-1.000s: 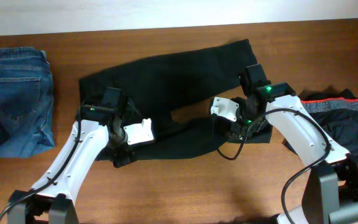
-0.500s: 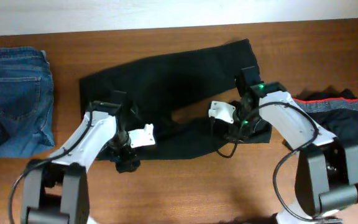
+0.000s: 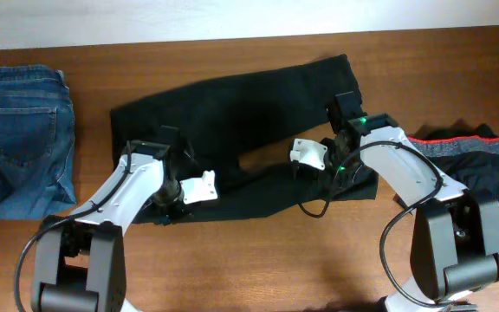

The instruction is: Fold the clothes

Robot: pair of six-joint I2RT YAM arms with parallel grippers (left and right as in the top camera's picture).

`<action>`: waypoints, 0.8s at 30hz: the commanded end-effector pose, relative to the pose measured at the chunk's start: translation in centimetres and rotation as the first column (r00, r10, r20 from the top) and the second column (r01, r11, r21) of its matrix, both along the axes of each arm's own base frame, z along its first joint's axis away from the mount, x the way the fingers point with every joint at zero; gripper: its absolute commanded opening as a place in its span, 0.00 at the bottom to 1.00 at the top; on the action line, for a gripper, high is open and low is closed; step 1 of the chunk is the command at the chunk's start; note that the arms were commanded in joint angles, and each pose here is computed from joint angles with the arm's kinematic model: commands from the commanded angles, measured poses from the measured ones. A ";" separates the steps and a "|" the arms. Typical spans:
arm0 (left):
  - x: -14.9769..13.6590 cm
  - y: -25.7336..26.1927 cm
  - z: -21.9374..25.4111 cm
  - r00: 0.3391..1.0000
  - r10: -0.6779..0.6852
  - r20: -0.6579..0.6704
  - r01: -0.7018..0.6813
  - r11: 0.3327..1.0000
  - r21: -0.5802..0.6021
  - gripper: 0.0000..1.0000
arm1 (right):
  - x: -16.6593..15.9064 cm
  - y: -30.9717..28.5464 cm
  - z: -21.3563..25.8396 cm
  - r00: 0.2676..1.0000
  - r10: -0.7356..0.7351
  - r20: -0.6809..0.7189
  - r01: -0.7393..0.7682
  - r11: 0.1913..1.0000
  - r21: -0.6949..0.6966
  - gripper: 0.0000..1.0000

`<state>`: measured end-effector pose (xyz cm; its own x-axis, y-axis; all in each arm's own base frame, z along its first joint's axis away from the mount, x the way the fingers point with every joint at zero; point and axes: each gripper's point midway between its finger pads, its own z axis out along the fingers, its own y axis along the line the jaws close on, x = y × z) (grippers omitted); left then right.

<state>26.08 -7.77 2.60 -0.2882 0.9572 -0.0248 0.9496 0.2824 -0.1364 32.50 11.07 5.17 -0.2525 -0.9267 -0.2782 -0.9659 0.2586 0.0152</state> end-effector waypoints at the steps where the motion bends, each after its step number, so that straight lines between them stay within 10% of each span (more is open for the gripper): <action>1: 3.4 -0.3 2.0 0.992 0.077 0.099 -0.078 0.997 0.012 0.00 | 1.5 -0.3 1.6 0.998 0.005 0.066 -0.002 0.999 -0.042 0.04; 7: 7.8 -1.2 7.7 0.958 0.188 0.218 -0.185 0.982 -0.036 0.00 | 2.1 -0.2 6.7 0.993 0.001 0.116 0.003 1.000 -0.031 0.04; 24: 6.4 0.4 14.8 0.880 0.364 0.305 -0.370 0.928 -0.040 0.00 | -1.6 -1.0 13.8 0.986 -0.106 0.127 0.107 0.994 -0.007 0.04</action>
<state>32.38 -7.95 13.43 -0.5737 0.8158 -0.0726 0.8148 0.5775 0.0503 31.29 10.15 16.21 -0.3078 -0.9123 -0.2699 -0.9418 0.3325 -0.0498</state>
